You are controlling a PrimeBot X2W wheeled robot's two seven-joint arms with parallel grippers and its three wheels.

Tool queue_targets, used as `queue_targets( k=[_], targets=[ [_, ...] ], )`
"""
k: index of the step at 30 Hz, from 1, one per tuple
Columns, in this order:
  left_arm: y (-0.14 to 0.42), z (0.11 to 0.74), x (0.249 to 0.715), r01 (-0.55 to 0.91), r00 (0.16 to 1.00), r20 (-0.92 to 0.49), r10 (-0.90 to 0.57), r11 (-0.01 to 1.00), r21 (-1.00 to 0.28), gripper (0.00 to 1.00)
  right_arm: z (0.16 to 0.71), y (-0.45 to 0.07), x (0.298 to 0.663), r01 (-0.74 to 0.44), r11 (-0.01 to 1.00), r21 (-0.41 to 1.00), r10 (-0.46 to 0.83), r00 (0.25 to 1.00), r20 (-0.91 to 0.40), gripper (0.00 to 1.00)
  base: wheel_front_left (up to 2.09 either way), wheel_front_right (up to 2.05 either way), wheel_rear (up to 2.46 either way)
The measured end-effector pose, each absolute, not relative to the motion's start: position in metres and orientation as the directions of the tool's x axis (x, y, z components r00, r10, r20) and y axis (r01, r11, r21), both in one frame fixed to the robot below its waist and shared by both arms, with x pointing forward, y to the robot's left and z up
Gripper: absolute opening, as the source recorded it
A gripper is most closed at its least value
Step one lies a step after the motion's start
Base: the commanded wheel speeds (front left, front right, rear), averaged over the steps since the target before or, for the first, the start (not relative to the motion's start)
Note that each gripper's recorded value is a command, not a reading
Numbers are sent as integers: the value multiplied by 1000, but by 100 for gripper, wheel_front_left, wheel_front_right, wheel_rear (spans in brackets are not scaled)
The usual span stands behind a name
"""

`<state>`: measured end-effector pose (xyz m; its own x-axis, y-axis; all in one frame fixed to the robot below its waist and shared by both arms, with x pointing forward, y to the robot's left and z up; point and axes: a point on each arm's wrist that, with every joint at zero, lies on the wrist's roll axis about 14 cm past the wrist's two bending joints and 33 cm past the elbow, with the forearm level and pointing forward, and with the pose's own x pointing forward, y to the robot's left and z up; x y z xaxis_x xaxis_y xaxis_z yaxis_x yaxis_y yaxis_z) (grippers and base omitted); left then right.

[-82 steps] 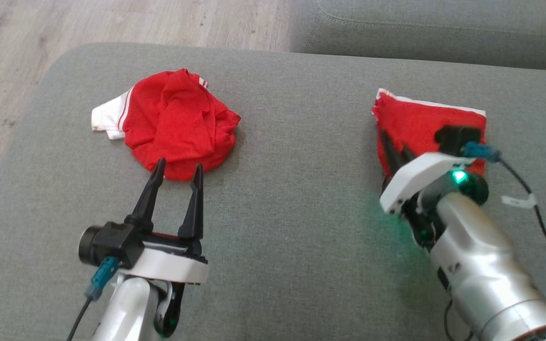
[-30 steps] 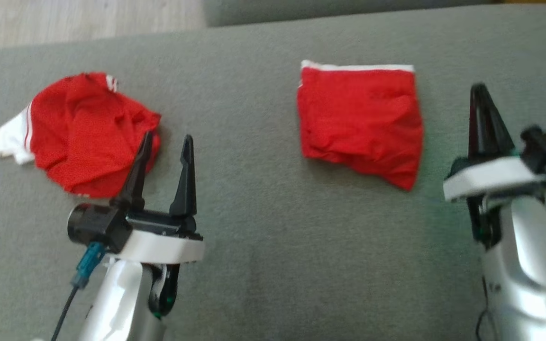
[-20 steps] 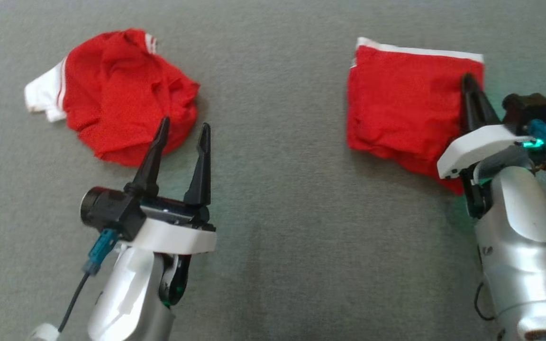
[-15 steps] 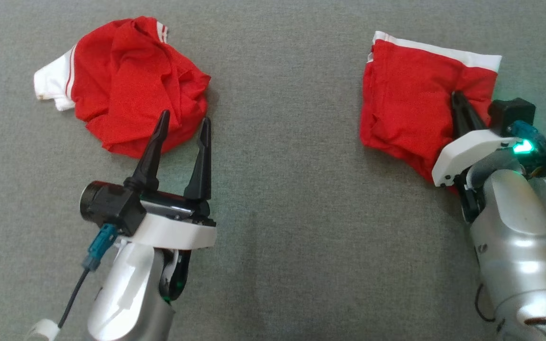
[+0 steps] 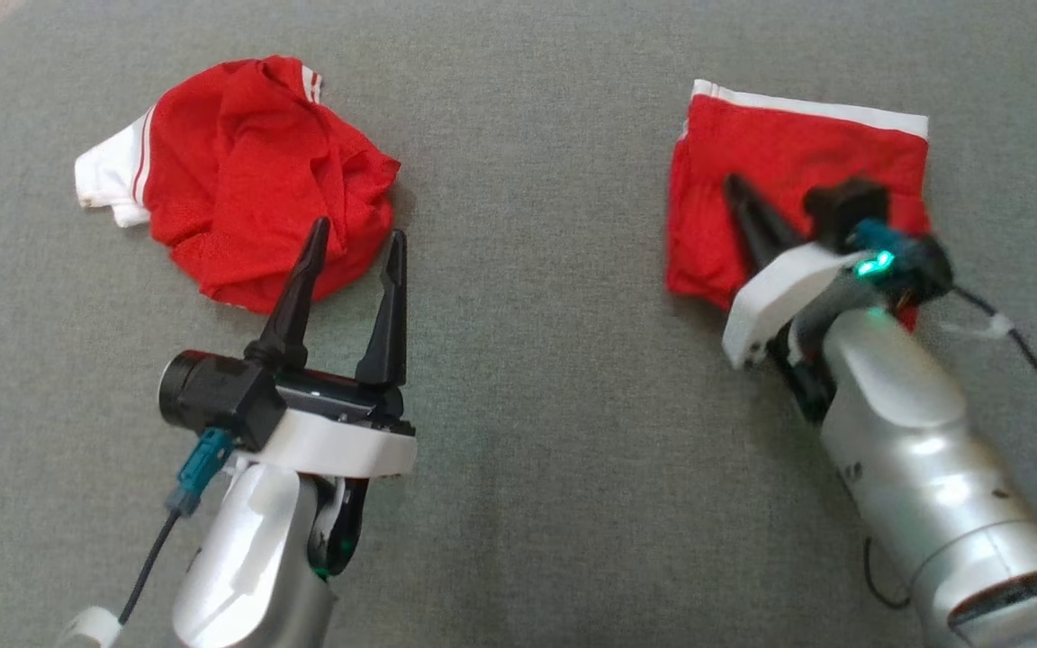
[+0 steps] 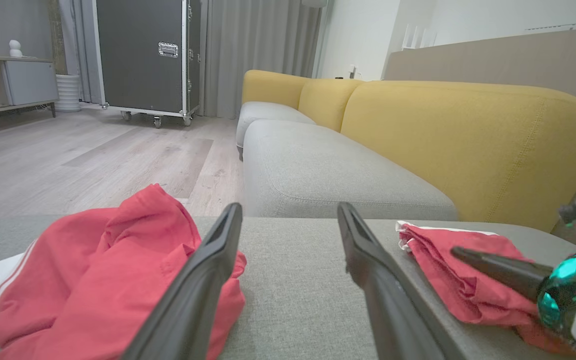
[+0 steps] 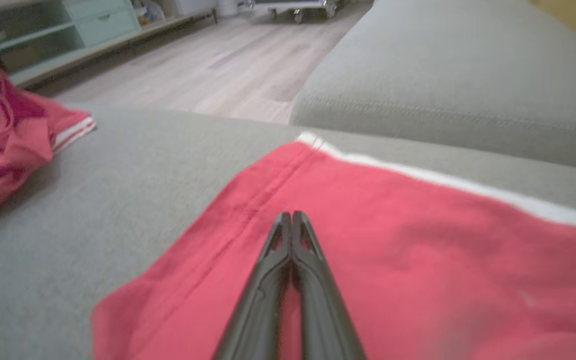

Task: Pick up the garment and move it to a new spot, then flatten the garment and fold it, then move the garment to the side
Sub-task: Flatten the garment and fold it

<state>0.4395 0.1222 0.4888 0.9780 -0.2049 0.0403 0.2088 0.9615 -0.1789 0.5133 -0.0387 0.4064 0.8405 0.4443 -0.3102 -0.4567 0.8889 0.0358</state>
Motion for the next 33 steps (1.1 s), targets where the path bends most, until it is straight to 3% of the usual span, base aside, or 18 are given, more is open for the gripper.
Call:
queue_targets(
  k=[4, 10, 17, 22, 26, 27, 28, 29, 33],
  targets=[
    [120, 493, 438, 216, 976, 50, -210, 959, -184, 100, 376, -34, 485, -514, 857, 10, 466, 768, -439, 0, 0, 0, 0],
    [121, 498, 437, 211, 977, 63, -203, 960, -185, 100, 384, -37, 481, -491, 870, 45, 462, 779, -423, 0, 0, 0, 0],
    [116, 506, 431, 223, 974, 86, -210, 956, -189, 100, 428, -60, 493, -399, 914, 76, 404, 870, -283, 0, 0, 0, 0],
    [106, 521, 429, 253, 965, 128, -231, 948, -192, 100, 501, -99, 510, -301, 951, 76, 305, 950, -60, 0, 0, 0, 0],
    [98, 526, 425, 271, 959, 141, -247, 943, -195, 100, 518, -141, 490, -206, 977, 47, 206, 978, 11, 0, 0, 0, 0],
    [94, 527, 423, 280, 956, 143, -255, 940, -195, 100, 515, -152, 482, -180, 983, 44, 180, 984, 10, 7, 0, 0, 0],
    [91, 527, 422, 288, 954, 144, -263, 937, -196, 100, 512, -161, 474, -155, 987, 37, 155, 988, 8, 73, 0, 0, 0],
    [91, 527, 422, 288, 954, 144, -263, 937, -196, 100, 512, -161, 474, -155, 987, 37, 155, 988, 8, 100, 0, 0, 0],
    [83, 533, 416, 310, 946, 157, -283, 930, -195, 100, 508, -190, 439, -69, 997, 22, 68, 997, 21, 100, 0, 0, 0]
  ],
)
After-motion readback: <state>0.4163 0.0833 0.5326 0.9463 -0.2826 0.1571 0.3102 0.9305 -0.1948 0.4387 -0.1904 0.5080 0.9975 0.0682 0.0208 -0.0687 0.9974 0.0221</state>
